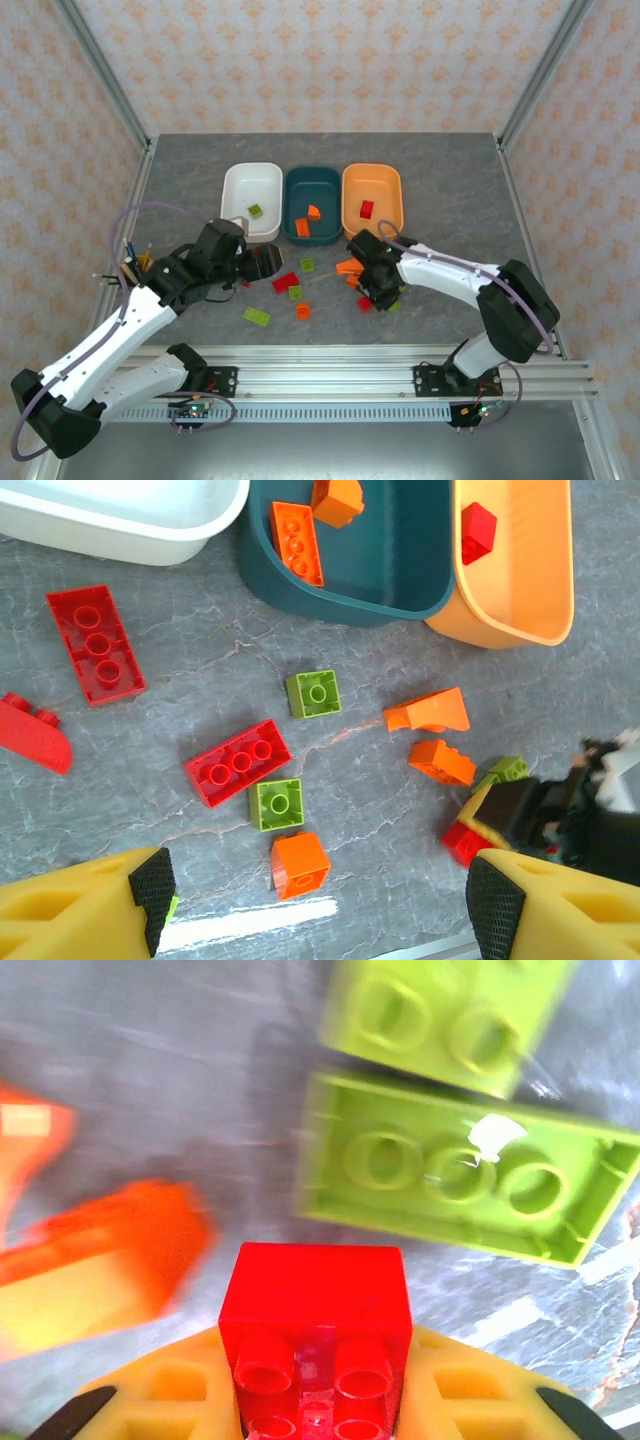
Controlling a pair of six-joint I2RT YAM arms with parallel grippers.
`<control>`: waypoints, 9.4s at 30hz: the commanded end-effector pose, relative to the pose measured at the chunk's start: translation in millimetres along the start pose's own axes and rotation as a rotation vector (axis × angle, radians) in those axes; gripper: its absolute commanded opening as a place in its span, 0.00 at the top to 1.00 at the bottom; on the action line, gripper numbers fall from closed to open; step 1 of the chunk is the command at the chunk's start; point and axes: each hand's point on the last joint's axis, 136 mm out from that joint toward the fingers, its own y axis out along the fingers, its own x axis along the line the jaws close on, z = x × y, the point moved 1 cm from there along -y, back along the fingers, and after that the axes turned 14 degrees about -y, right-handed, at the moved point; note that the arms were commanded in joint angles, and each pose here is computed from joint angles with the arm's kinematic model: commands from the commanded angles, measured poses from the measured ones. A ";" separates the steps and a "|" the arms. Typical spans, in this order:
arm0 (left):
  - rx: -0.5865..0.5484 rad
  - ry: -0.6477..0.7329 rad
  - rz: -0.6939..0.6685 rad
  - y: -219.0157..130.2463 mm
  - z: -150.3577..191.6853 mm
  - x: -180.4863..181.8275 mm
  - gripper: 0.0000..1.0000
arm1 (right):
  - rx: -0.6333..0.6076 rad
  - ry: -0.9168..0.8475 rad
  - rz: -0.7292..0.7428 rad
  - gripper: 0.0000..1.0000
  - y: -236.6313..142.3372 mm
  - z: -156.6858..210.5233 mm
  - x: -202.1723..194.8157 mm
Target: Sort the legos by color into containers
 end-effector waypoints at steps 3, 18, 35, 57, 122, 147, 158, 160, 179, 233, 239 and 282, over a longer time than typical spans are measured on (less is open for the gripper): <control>-0.030 -0.005 0.093 -7.8 -17.4 -40.6 0.20 | -0.303 -0.186 -0.007 0.78 -88.4 -76.2 14.7; -0.106 0.010 0.117 21.5 -82.1 -122.9 0.17 | -0.239 -0.372 0.202 0.78 -33.1 -199.9 70.8; -0.048 -0.136 -0.206 27.2 -42.4 -23.3 0.19 | -0.267 -0.378 0.109 0.42 -59.5 -200.7 90.4; 0.026 -0.853 -0.557 69.5 67.5 124.8 0.28 | -0.424 -1.281 -0.605 0.37 -109.0 75.7 107.1; -0.128 -0.346 -0.658 83.5 -149.7 54.2 0.78 | -0.701 -0.889 -0.614 0.16 -205.3 -20.0 178.2; 0.015 -0.230 -0.891 180.9 -168.7 110.6 0.64 | -0.601 -0.842 -0.544 0.16 -164.3 -21.1 169.5; -0.103 -0.227 -0.734 129.2 -207.3 52.1 0.42 | -0.566 -0.884 -0.496 0.18 -150.8 -18.7 163.5; -0.139 -0.227 -0.692 109.1 -215.7 37.3 0.39 | -0.546 -0.893 -0.481 0.19 -145.7 -16.4 164.4; -0.328 -0.444 -0.489 -94.8 -52.2 120.9 0.29 | -0.272 -1.374 -0.322 0.35 -33.6 112.1 266.6; -0.156 -0.287 -0.079 -32.8 -62.5 21.8 0.29 | -0.575 -0.811 -0.220 0.82 -136.3 -110.7 181.4; -0.098 -0.191 -0.052 17.2 -77.1 -40.5 0.29 | -0.481 -0.679 -0.155 0.82 -104.8 -167.1 141.8; 0.190 -0.024 -0.324 71.5 59.2 -1.7 0.26 | -0.299 -0.813 -0.321 0.25 -132.9 -38.6 79.0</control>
